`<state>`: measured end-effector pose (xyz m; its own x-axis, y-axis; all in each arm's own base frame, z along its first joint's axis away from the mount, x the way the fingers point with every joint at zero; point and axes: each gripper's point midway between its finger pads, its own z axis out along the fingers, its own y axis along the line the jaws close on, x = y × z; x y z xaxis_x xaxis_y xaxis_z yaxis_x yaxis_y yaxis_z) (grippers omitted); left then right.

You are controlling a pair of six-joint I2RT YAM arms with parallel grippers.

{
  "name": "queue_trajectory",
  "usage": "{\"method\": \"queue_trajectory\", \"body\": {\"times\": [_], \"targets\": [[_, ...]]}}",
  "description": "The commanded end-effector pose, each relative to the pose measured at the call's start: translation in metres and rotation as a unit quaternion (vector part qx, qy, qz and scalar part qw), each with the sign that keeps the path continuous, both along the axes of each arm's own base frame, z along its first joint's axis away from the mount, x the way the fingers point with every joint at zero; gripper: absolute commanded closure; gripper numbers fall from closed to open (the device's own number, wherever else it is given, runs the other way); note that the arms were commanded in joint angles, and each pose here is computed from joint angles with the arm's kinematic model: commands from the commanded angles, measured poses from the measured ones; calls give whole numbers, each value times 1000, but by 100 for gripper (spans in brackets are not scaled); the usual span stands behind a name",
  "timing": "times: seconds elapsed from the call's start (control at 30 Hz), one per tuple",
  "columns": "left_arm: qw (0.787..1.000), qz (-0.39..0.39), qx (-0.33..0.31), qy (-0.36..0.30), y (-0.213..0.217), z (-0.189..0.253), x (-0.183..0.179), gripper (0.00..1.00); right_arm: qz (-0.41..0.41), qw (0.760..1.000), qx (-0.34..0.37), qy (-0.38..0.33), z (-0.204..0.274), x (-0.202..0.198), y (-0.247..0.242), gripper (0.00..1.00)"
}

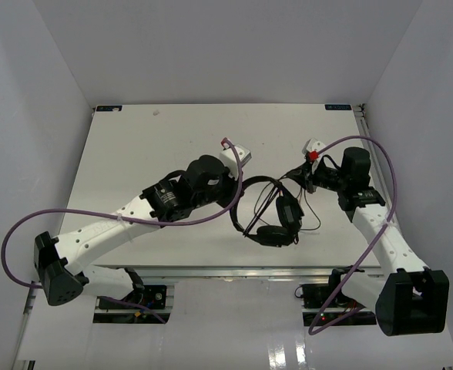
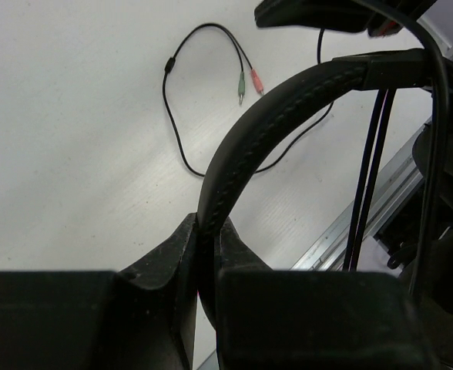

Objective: Wrap the headphones

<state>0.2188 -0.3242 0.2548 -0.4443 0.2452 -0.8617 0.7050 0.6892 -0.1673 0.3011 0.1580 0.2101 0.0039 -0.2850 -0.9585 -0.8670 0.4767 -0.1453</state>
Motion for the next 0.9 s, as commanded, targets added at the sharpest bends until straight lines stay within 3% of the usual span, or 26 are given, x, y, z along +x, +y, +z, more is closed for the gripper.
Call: {"method": "queue_trajectory", "body": {"times": [0.0, 0.4, 0.87], "targets": [[999, 4, -35, -33, -4, 43, 5, 100, 14, 999, 38, -15, 12, -2, 7, 92], [994, 10, -75, -75, -30, 103, 27, 100, 59, 990, 110, 67, -9, -23, 24, 92], [980, 57, -146, -121, -58, 183, 62, 100, 99, 966, 195, 137, -1, -13, 41, 87]]}}
